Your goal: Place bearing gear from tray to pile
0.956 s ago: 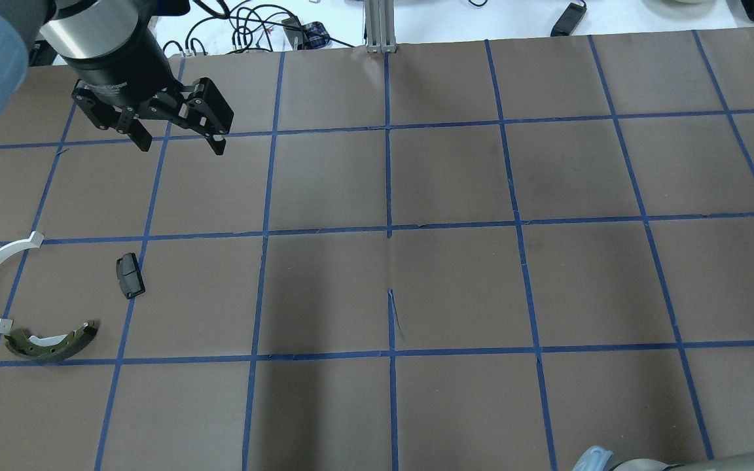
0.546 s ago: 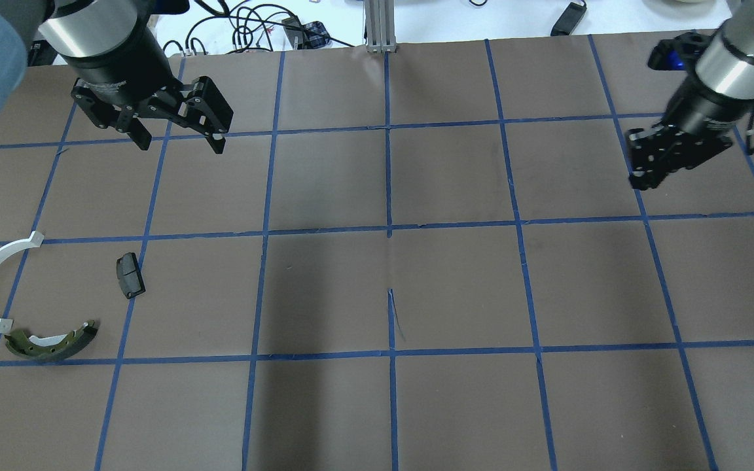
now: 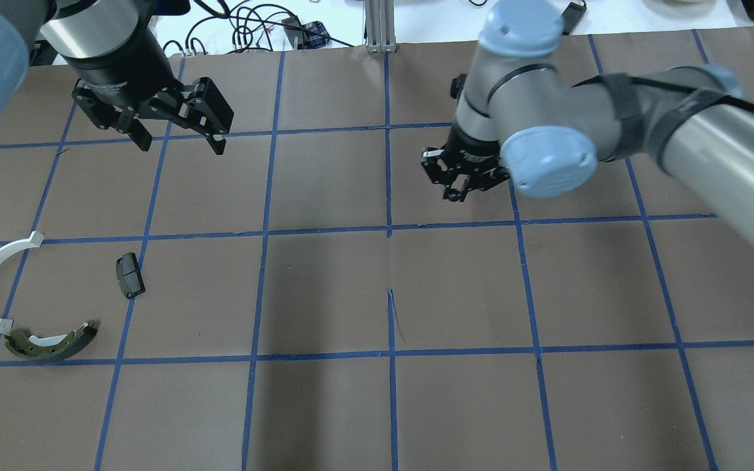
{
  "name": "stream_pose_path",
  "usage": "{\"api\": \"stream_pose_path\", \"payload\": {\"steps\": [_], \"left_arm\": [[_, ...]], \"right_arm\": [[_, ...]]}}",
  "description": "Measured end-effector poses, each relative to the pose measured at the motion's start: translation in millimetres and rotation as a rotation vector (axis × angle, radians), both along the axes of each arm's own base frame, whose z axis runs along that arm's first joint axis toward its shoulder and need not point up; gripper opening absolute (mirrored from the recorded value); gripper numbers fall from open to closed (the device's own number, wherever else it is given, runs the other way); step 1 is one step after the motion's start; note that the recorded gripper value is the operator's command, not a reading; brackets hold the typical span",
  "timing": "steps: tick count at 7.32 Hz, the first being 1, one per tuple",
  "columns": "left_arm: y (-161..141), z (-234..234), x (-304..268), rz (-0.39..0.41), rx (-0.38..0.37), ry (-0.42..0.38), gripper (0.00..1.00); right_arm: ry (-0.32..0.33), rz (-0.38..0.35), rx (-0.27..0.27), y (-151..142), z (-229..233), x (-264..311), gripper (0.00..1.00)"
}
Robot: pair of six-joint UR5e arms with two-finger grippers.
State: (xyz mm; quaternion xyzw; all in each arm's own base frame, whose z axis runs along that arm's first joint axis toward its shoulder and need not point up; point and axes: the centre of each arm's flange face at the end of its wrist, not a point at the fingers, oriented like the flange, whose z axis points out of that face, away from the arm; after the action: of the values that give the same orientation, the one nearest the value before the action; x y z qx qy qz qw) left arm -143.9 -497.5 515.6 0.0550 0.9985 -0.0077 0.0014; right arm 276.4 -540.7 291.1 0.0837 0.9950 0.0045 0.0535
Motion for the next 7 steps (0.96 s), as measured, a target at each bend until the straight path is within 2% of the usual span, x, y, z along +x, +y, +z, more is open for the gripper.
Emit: {"api": "stream_pose_path", "payload": {"steps": [1, 2, 3, 4, 6, 7], "left_arm": [[0, 0, 0, 0.000, 0.000, -0.001, 1.00], [0, 0, 0, 0.000, 0.000, -0.001, 1.00], [0, 0, 0, 0.000, 0.000, -0.001, 1.00], [0, 0, 0, 0.000, 0.000, -0.001, 1.00], [0, -1, 1, 0.002, 0.004, 0.001, 1.00], [-2, -5, 1, 0.004, 0.012, 0.004, 1.00]], "right_arm": [[-0.002, 0.003, -0.001, 2, -31, 34, 0.10], [-0.005, 0.007, 0.007, 4, -53, 51, 0.39], [-0.005, 0.009, 0.014, 5, -63, 58, 0.85], [-0.004, 0.011, 0.014, 4, -67, 60, 1.00], [0.004, 0.037, -0.011, -8, -52, 59, 1.00], [0.012, 0.051, -0.014, -22, -31, 46, 1.00]]}}
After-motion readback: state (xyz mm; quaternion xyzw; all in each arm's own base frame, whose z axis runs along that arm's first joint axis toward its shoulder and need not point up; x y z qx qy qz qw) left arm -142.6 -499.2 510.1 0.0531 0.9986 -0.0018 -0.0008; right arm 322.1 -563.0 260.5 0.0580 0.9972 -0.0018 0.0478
